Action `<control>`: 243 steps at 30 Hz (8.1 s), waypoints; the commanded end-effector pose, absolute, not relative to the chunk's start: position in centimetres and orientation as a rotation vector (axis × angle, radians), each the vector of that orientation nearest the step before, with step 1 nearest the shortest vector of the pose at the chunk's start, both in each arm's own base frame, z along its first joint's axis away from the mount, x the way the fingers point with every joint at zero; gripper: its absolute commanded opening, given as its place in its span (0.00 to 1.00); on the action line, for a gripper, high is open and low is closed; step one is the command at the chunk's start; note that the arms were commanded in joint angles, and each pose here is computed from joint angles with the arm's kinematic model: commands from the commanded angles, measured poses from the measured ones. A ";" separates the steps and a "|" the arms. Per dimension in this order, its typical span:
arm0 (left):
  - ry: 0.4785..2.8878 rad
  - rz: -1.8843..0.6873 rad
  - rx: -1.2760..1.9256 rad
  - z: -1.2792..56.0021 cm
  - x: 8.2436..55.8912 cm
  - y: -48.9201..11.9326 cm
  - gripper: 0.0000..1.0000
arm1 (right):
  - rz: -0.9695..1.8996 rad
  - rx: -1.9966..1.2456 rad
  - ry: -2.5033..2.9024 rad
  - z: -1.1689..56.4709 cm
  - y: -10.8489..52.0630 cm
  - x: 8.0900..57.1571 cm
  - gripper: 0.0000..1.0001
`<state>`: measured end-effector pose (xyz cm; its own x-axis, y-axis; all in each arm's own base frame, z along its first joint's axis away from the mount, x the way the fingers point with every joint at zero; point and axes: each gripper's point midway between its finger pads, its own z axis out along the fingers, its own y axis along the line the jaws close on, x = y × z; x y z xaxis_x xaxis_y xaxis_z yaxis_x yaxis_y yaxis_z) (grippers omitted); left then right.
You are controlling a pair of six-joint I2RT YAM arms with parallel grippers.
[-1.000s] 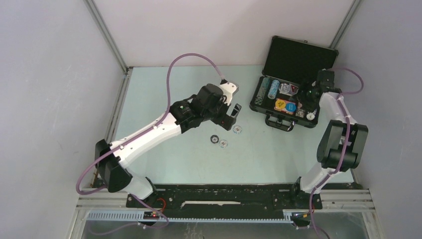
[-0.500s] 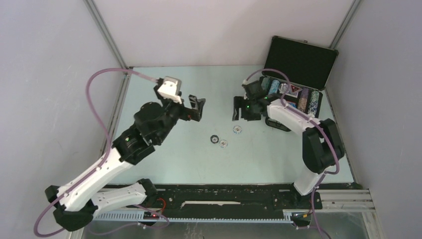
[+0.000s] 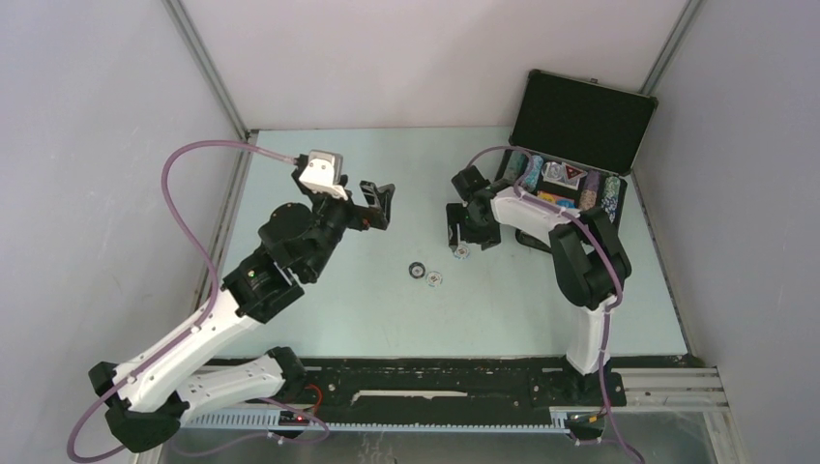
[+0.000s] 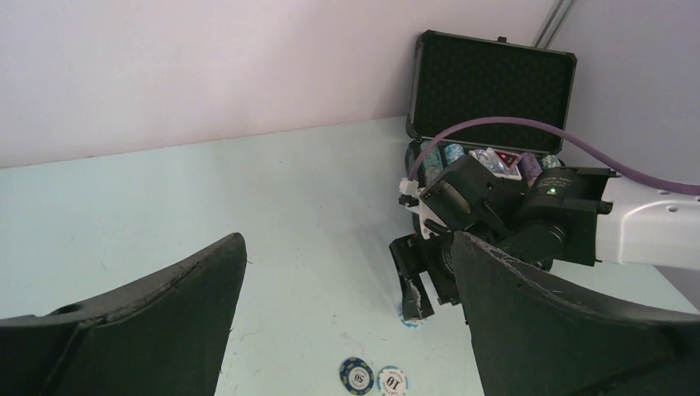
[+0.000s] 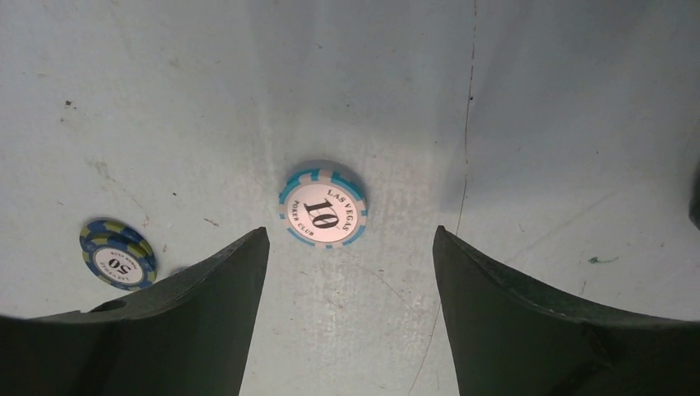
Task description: Pack up texas hold em set
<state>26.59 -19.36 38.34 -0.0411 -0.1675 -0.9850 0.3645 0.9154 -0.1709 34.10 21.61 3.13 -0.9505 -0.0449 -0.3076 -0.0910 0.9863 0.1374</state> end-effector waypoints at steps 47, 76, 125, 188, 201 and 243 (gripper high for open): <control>1.485 -0.472 0.040 39.6 27.1 -17.1 1.00 | 0.151 -0.637 2.851 1.1 30.4 27.7 0.59; 1.494 -0.475 0.035 39.3 27.5 -17.1 1.00 | 0.140 -0.354 2.737 7.4 23.0 35.0 0.33; 1.510 -0.546 -0.003 39.2 28.9 -16.6 0.99 | 0.176 -0.381 2.815 4.3 23.9 35.6 0.74; 1.507 -0.568 -0.033 39.5 29.5 -15.7 0.99 | 0.112 -0.545 3.010 2.1 22.7 33.1 0.63; 1.499 -0.562 -0.045 39.8 29.5 -15.2 1.00 | -0.005 -0.559 3.000 0.2 22.9 33.6 0.45; 2.121 -1.832 -0.077 21.6 36.9 -30.2 0.84 | 0.208 -0.737 2.595 15.7 22.9 28.3 0.00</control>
